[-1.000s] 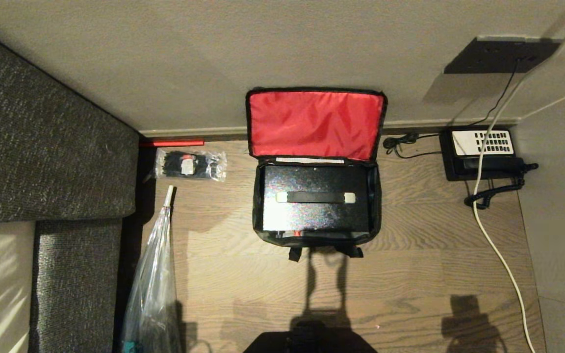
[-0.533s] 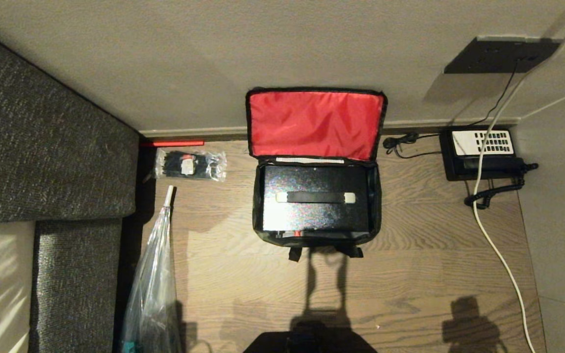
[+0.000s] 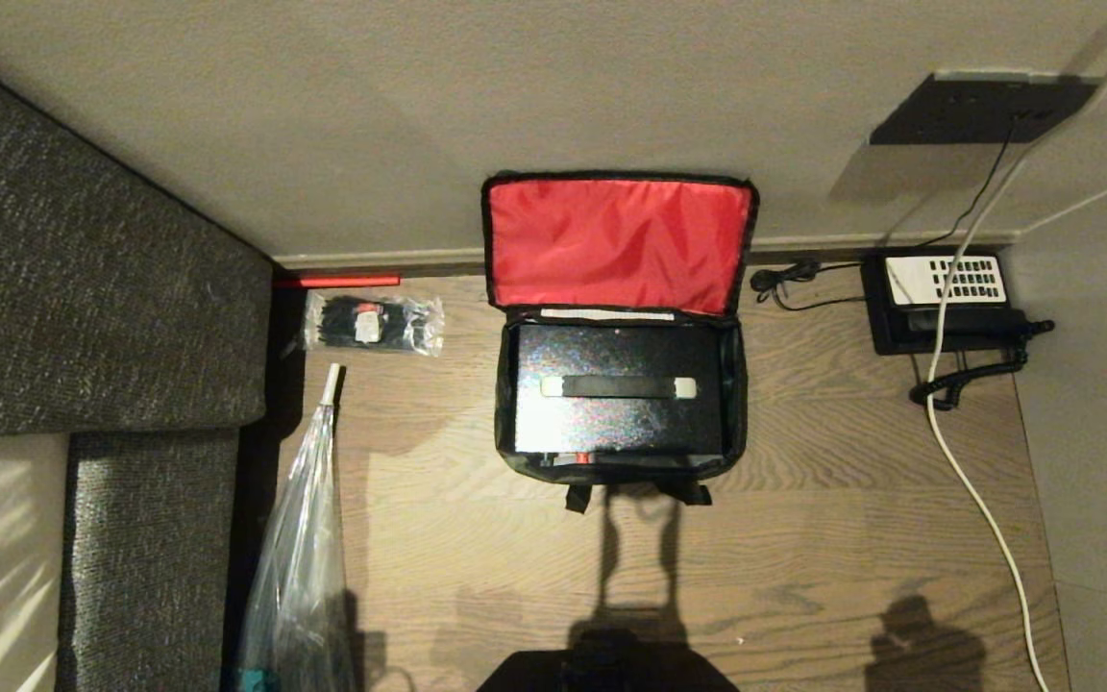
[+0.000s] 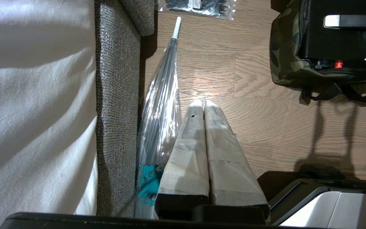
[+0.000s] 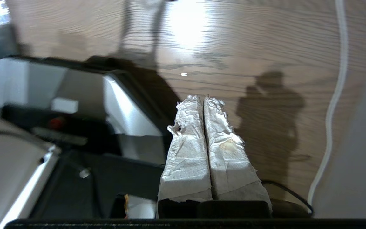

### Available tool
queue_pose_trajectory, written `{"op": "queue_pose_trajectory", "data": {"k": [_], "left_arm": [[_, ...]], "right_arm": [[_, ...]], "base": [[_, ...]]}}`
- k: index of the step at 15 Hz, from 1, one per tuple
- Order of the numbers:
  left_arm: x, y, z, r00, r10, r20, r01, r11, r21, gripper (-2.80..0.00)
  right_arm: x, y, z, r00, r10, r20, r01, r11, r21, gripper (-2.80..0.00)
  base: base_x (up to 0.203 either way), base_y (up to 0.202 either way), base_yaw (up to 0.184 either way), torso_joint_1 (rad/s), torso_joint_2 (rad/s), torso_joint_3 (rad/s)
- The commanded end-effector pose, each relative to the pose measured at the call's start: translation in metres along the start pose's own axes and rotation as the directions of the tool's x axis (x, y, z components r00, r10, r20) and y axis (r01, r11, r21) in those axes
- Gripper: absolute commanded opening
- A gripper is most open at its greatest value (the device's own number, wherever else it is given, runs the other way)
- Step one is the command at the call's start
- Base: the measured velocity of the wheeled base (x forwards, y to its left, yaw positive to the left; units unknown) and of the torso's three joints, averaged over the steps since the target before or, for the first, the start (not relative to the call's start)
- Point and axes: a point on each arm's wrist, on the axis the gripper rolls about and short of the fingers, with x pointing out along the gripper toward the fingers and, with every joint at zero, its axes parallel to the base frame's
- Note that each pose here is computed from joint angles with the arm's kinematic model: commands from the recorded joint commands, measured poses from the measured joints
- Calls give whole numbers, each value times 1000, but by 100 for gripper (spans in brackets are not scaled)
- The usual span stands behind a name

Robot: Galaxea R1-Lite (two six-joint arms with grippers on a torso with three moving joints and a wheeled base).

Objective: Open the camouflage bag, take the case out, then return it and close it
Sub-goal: Grip the handle

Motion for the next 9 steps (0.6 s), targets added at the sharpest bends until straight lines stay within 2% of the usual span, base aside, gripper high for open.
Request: {"op": "queue_pose_trajectory", "data": {"k": [1, 3, 4, 5, 7, 9], "left_arm": [[0, 0, -1, 1000, 1, -1, -1, 1000, -1, -280], [0, 0, -1, 1000, 1, -1, -1, 1000, -1, -280], [0, 0, -1, 1000, 1, -1, -1, 1000, -1, -280], [0, 0, -1, 1000, 1, -1, -1, 1000, -1, -280], [0, 0, -1, 1000, 1, -1, -1, 1000, -1, -280], [0, 0, -1, 1000, 1, -1, -1, 1000, -1, -280]], "right_arm": [[2, 2, -5, 996, 81, -43, -80, 997, 15, -280], [4, 3, -3, 988, 153, -13, -153, 988, 20, -280], [4, 3, 1, 985, 167, 34, -168, 985, 41, -280], [6, 2, 2, 985, 171, 33, -172, 984, 54, -280], [14, 0, 11, 982, 180, -54, -175, 981, 89, -280], [33, -6, 33, 974, 187, -128, -173, 978, 114, -280]], "base": [[0, 0, 0, 0, 0, 0], [0, 0, 0, 0, 0, 0], [0, 0, 0, 0, 0, 0], [0, 0, 0, 0, 0, 0], [0, 0, 0, 0, 0, 0], [0, 0, 0, 0, 0, 0]]}}
